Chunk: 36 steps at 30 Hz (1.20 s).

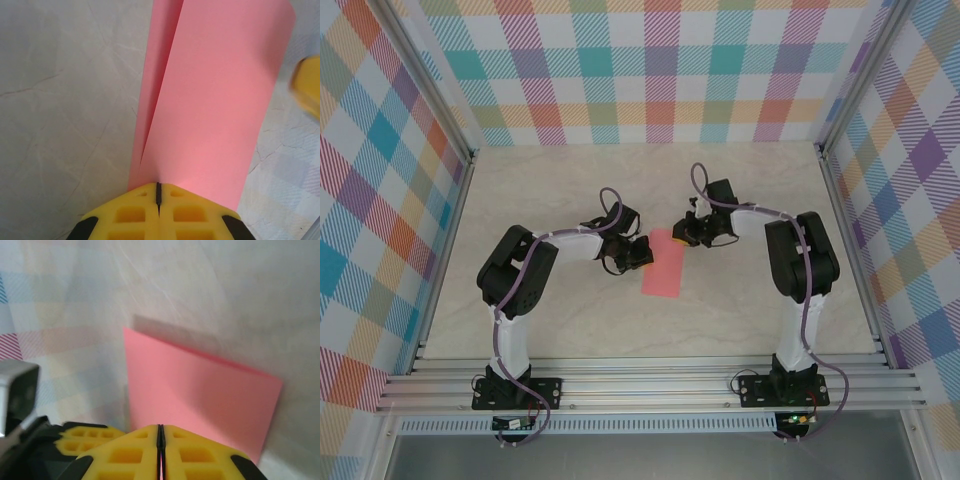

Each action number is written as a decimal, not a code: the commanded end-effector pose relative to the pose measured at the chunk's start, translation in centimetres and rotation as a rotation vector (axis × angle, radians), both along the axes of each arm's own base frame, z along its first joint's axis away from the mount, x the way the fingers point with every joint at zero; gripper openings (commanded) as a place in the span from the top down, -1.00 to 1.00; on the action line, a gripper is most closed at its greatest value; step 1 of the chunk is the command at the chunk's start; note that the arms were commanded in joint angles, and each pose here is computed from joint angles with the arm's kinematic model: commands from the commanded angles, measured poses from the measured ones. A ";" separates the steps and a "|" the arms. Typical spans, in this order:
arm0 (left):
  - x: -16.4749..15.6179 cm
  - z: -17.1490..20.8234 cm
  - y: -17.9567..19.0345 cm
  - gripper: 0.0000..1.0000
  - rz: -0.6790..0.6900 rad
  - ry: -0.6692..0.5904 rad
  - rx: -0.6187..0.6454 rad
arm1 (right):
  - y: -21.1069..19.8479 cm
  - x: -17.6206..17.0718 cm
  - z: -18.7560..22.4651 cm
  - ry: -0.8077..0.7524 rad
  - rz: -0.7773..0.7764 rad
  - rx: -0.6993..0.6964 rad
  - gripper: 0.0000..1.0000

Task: Fold a paper plane with a square sheet of paper (pick it up from the middle)
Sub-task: Fold the square sheet of paper in half at the center of the table.

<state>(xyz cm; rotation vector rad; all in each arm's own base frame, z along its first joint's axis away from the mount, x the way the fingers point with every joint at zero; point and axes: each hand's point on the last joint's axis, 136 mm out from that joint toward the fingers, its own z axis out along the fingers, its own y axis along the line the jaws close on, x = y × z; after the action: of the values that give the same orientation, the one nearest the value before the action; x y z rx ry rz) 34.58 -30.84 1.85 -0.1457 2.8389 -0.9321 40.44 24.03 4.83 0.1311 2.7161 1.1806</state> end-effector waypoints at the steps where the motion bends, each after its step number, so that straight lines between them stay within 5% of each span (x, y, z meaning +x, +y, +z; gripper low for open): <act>1: -5.1 -5.9 3.1 1.00 -0.024 0.205 0.176 | -0.4 1.0 -0.2 -0.002 0.012 -0.004 0.79; 16: -5.4 -4.9 2.2 1.00 -0.040 0.207 0.115 | -1.3 0.9 -4.2 0.077 0.028 -0.087 0.75; 24: -4.5 0.0 0.1 1.00 -0.030 0.116 -0.052 | -1.5 0.6 1.0 0.009 0.058 -0.098 0.47; 30: -3.5 3.5 1.1 0.71 0.004 0.023 -0.057 | -3.1 -3.0 3.4 0.011 -0.014 -0.176 0.07; 36: -3.2 4.0 2.0 0.44 0.048 0.050 -0.149 | -1.9 -7.9 2.5 0.050 -0.022 -0.226 0.07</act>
<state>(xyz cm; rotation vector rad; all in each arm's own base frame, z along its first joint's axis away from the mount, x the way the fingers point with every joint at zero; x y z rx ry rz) 31.41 -29.68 5.68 -0.1936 2.8018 -1.0843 35.18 22.14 9.72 0.0910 2.7600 0.9496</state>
